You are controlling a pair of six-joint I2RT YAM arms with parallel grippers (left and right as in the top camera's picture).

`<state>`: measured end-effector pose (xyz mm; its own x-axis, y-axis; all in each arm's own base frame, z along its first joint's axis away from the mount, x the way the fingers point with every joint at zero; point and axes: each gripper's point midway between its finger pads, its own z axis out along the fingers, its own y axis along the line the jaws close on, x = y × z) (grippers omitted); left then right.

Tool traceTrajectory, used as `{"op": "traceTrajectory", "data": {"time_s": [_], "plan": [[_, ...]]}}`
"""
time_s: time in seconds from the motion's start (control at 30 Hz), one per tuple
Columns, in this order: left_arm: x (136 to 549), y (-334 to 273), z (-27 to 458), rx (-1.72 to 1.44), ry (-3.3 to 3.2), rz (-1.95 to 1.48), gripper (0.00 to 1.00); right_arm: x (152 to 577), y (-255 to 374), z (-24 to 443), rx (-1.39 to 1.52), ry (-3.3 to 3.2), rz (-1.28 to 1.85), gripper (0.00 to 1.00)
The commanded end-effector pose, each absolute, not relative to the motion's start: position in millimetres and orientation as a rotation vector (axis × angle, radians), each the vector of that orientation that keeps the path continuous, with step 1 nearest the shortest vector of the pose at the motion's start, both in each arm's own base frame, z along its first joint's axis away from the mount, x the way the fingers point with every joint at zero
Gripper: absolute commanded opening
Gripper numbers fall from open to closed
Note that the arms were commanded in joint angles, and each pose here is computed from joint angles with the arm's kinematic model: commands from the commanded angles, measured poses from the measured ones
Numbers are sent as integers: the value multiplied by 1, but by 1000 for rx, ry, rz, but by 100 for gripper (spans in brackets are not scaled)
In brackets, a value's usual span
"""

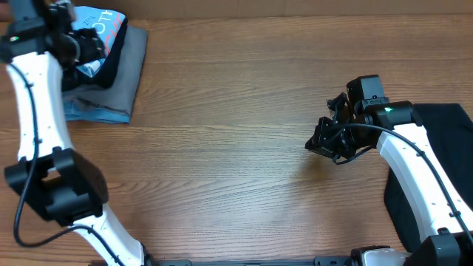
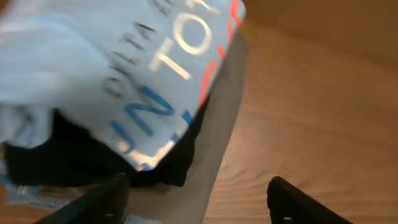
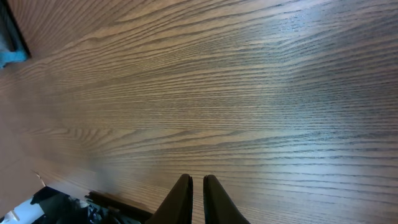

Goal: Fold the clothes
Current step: 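Lower the bundle onto the stack and press it flat with the left gripper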

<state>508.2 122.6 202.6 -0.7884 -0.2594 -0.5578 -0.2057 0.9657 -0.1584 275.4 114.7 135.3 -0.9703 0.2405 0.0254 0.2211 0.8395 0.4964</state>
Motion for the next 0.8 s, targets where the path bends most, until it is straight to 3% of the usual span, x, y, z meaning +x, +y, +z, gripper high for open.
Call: {"op": "traceTrajectory", "data": {"time_s": [0.0, 0.17, 0.77], "plan": [[513, 128, 157, -233, 2618, 25, 69, 282, 115, 146, 357, 2936, 803, 11], [513, 134, 120, -252, 2697, 75, 57, 281, 115, 146, 359, 2941, 803, 11], [504, 148, 134, -278, 2695, 196, 59, 283, 115, 146, 355, 2932, 803, 14]]}}
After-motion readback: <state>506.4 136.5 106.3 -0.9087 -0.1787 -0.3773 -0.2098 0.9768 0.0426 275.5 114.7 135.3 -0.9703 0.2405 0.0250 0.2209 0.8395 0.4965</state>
